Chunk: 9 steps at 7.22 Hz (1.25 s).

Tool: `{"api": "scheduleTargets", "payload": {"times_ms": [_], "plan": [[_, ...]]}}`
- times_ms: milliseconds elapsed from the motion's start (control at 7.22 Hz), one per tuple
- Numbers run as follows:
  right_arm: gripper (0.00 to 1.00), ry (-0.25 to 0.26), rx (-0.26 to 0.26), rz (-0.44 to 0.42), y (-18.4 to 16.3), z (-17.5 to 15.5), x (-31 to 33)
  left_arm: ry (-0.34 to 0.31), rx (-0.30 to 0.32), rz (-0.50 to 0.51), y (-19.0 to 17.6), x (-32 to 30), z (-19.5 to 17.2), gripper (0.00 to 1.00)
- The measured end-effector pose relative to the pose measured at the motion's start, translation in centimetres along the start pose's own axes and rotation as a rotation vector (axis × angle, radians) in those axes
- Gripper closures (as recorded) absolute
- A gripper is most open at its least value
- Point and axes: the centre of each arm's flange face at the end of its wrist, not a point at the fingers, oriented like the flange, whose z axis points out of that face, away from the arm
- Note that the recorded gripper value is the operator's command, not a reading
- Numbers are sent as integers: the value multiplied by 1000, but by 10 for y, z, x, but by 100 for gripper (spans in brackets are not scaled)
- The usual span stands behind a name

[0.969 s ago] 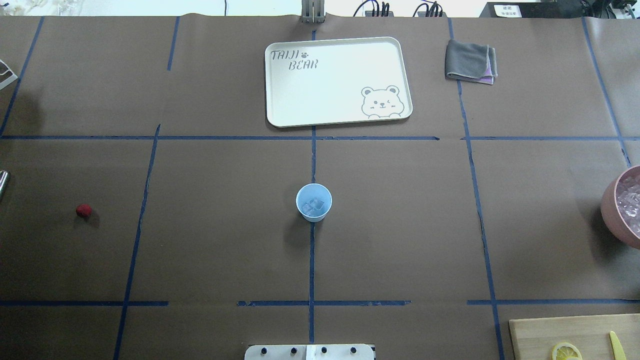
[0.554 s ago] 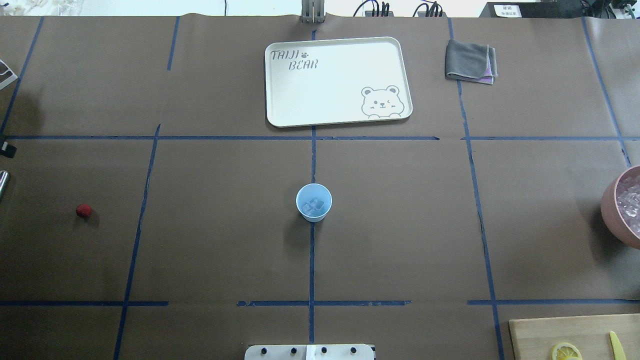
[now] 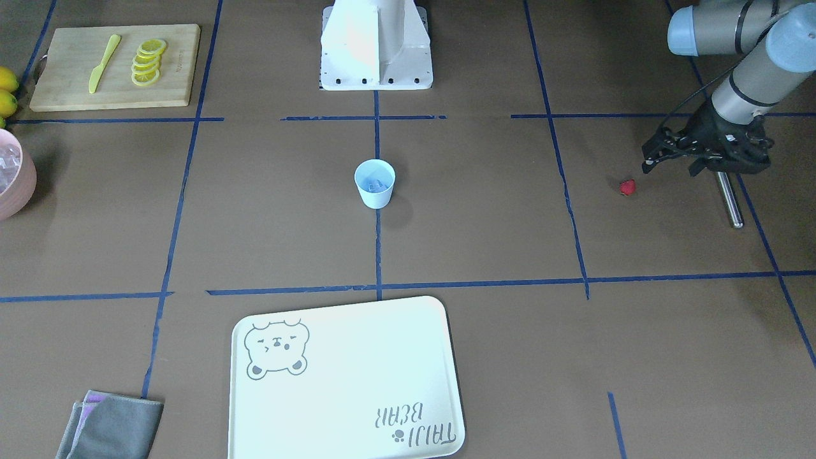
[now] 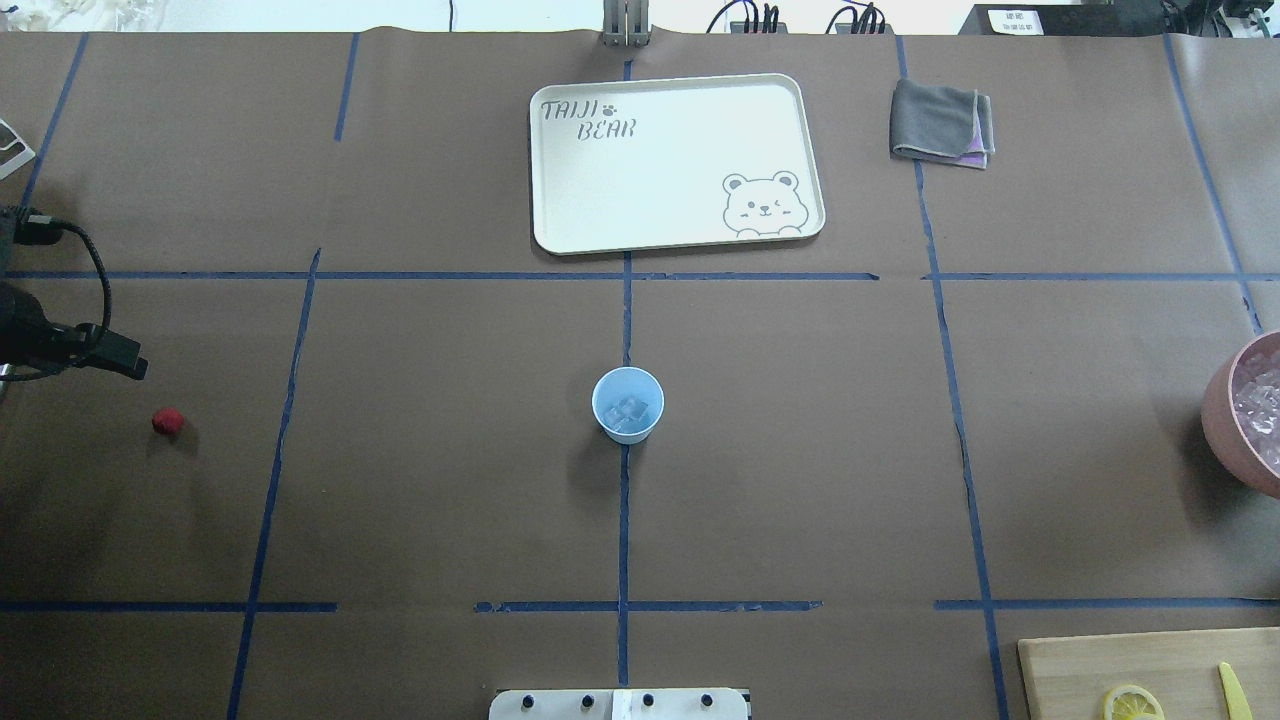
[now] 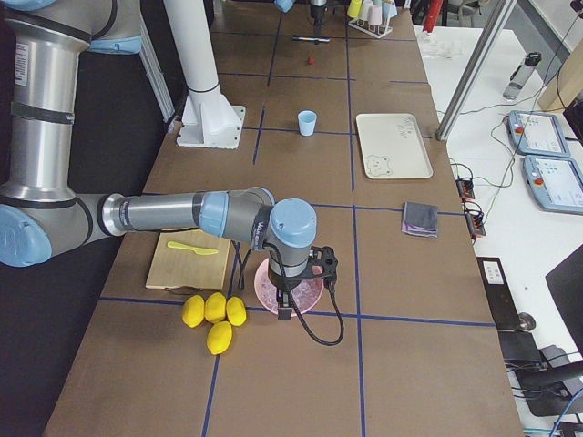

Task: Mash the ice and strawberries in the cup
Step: 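Lower the left gripper onto the red strawberry and grasp it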

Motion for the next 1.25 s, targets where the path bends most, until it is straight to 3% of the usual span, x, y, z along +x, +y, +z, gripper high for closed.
{"api": "scheduleTargets", "payload": {"times_ms": [554,692,831,1108,1246], "plan": [[1,0,-3,1,1,1,1,8,20,-15,22,10,63,0],[1,0,-3,1,2,1,1,5,17,-12,25,12,67,8],[1,0,-3,1,2,1,1,4,13,-9,27,13,69,25],[1,0,-4,1,2,2,1,-1,9,-9,29,12,71,73],[1,0,-4,1,2,2,1,-4,8,-10,30,11,72,91]]}}
